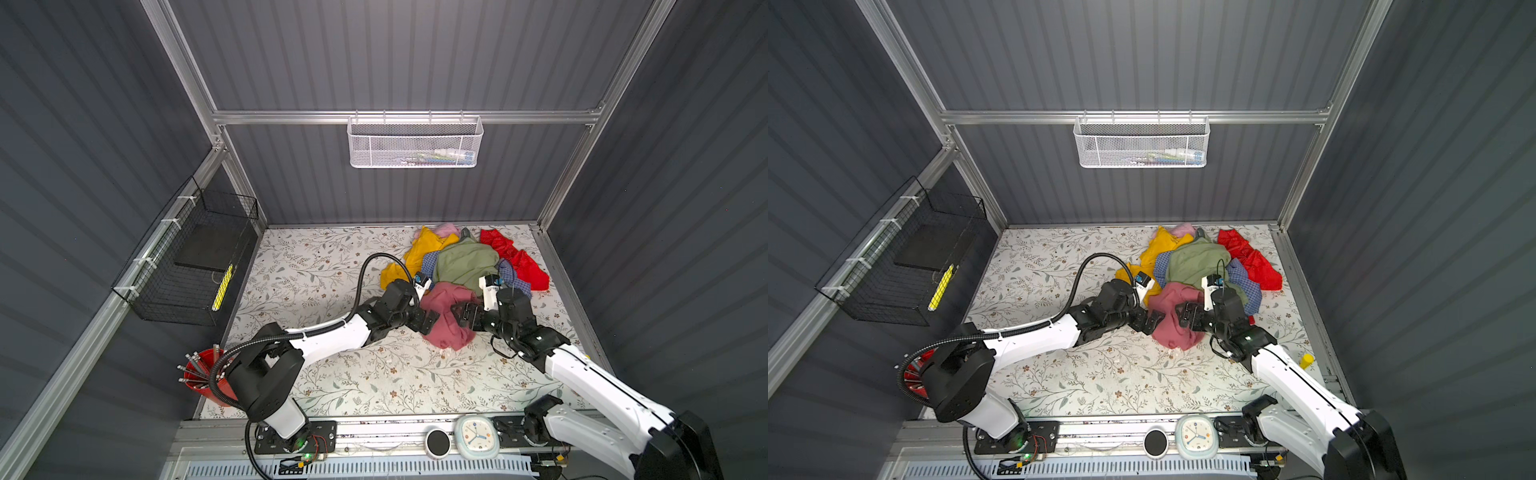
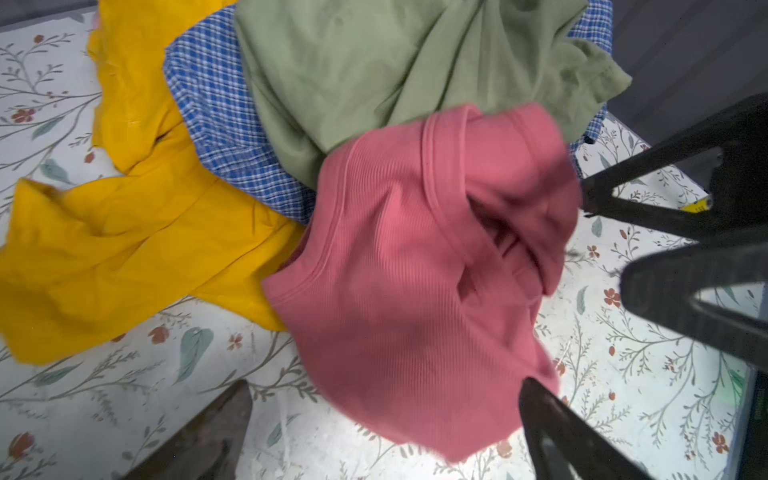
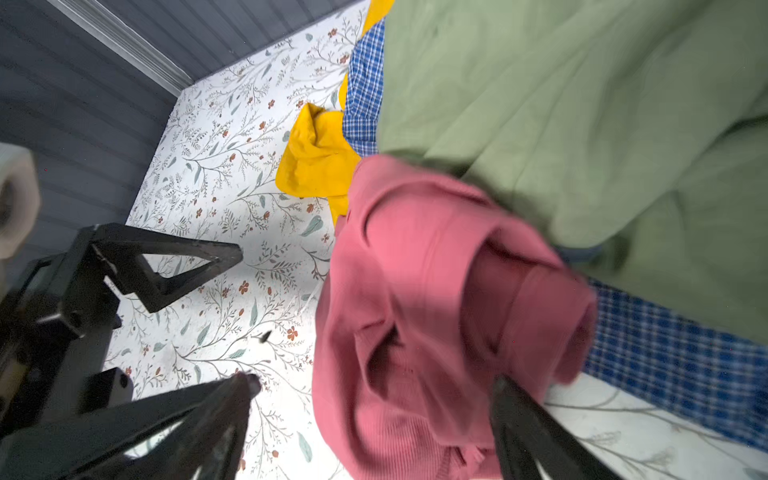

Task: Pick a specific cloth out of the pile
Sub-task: 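Grasp the pink shirt with the left gripper beside the right gripper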

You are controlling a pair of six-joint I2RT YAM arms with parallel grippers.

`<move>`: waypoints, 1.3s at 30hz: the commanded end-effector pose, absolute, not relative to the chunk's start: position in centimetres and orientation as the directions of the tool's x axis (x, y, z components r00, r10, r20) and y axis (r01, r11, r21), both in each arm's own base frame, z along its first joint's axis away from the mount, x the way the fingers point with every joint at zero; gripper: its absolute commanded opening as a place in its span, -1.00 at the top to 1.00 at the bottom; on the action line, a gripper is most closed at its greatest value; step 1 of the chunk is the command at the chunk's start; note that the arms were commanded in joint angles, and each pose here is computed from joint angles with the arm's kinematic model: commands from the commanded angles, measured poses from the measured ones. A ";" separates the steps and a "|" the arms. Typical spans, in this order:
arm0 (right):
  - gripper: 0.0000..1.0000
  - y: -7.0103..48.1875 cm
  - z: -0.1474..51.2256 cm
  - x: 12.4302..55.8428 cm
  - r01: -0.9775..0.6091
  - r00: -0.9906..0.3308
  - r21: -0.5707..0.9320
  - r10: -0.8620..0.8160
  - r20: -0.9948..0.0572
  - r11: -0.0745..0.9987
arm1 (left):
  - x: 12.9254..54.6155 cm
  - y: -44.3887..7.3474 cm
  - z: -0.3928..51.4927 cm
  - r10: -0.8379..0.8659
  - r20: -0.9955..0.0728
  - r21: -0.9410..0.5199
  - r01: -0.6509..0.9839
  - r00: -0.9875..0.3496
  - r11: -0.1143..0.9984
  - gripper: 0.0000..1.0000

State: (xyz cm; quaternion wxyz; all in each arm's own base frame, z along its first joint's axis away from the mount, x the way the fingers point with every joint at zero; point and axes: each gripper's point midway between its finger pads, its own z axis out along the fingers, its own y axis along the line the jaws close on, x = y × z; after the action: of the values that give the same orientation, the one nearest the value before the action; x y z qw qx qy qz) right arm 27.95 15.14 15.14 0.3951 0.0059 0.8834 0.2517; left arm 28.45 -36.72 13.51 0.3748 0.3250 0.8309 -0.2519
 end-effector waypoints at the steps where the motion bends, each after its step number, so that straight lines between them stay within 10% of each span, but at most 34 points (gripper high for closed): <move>1: -0.85 12.6 13.6 26.9 -0.121 -0.689 0.362 0.185 -0.701 0.924 | 28.0 -38.7 13.9 0.406 -0.786 -0.149 0.780 -0.466 0.608 -1.00; 29: -0.98 5.0 13.4 25.1 0.113 -0.607 0.397 0.379 -0.698 0.911 | 29.9 -47.5 8.0 0.485 -0.682 -0.050 0.696 -0.548 0.716 -0.96; 32: -0.98 5.1 13.3 25.1 0.110 -0.608 0.397 0.378 -0.698 0.911 | 29.9 -47.9 8.1 0.463 -0.695 -0.076 0.697 -0.550 0.713 -0.69; 39: -0.97 5.2 13.4 25.0 0.095 -0.604 0.402 0.373 -0.704 0.911 | 29.5 -47.4 10.0 0.435 -0.736 -0.089 0.711 -0.519 0.698 0.69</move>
State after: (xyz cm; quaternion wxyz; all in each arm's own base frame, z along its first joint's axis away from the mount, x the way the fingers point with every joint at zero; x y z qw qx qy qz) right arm 25.29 5.09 13.97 0.4295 0.1329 0.8790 0.1585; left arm 29.66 -47.57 7.93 0.3364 0.3414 0.8592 -0.1792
